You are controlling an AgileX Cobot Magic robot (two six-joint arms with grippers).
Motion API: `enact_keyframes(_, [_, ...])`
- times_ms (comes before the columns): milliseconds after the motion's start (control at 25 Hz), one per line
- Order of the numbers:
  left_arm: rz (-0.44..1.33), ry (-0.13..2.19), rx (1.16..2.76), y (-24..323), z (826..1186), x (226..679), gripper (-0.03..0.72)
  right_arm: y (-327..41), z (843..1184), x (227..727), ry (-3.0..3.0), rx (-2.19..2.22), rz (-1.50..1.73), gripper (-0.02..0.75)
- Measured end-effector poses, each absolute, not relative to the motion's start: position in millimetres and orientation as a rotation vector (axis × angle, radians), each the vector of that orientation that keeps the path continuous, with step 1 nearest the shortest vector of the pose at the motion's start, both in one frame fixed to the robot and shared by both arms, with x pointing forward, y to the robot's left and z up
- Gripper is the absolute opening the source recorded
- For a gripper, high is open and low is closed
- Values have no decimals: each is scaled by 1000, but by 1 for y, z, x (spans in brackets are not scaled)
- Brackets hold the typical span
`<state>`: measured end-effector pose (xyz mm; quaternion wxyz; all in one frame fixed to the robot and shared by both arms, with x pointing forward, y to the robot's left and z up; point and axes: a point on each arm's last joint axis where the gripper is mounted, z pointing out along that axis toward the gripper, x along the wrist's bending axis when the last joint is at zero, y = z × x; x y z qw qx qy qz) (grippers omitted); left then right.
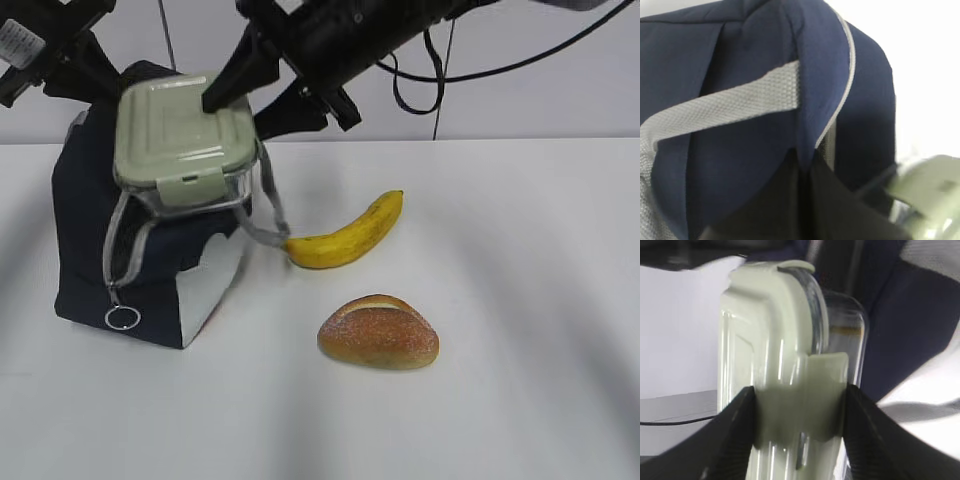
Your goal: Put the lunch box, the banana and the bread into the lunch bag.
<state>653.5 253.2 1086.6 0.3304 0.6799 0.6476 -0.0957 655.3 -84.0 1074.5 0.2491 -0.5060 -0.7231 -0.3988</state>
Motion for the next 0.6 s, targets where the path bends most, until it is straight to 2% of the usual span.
enact_keyframes(120, [-254, 1692, 1774, 253, 1087, 653, -3, -88, 1059, 660, -2015, -1459, -991, 379])
enact_keyframes(320, [-260, 1688, 1769, 252, 1087, 653, -3, -92, 1052, 663, -2033, -1604, -912, 379])
enact_keyframes(600, [-261, 1686, 1771, 251, 1087, 653, -3, -60, 1047, 661, -2082, -1680, -1003, 379])
